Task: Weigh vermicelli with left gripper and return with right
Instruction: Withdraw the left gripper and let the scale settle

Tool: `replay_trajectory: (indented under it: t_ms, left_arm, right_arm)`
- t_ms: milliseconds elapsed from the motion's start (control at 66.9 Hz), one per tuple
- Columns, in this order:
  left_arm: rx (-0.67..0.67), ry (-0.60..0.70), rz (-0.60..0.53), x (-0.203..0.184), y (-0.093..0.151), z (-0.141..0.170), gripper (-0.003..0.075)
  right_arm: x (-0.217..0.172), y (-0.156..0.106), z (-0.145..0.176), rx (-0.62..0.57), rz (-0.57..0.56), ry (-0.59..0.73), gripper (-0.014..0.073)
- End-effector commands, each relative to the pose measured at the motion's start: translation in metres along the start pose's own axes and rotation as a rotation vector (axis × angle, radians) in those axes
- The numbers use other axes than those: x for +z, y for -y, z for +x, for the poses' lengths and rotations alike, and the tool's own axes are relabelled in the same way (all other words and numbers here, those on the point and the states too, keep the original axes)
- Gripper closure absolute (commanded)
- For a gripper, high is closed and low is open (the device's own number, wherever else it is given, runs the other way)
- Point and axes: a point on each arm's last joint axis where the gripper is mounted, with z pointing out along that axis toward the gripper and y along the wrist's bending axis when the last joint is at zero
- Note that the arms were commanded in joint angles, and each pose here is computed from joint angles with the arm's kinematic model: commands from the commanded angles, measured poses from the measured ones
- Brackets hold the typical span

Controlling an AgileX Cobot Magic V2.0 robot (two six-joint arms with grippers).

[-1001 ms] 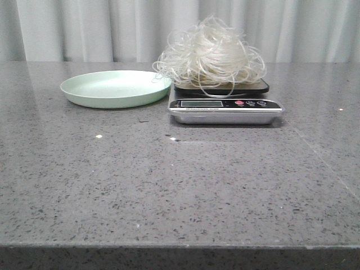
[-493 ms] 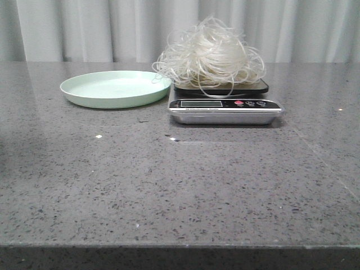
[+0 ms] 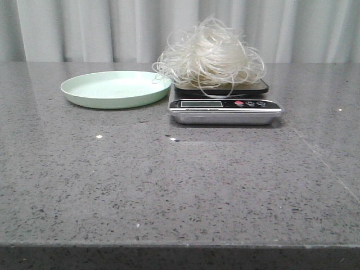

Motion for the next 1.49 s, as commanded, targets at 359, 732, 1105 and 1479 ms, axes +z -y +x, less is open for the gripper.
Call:
replay_trajectory:
  t_ms: [359,732,1105,1479]
  left_arm:
    - [-0.015,0.139,-0.026,-0.005,-0.002,-0.016,0.057]
    - [-0.015,0.139,-0.026,-0.005,-0.002,-0.016,0.0575]
    - [-0.015,0.139,-0.026,-0.005,-0.002,-0.016,0.0575]
    - [-0.015,0.139,-0.026,-0.005,-0.002,-0.016,0.0575]
  right_arm:
    - [-0.005,0.002,-0.028,0.007,0.018,0.259,0.0417]
    - [0.033,-0.001,-0.113,0.066,0.0,0.101,0.0417]
    - [0.076,-0.002,-0.126,0.069,0.002,0.019,0.0416]
    - [0.121,-0.042,-0.175,0.031,-0.24,-0.226,0.0048]
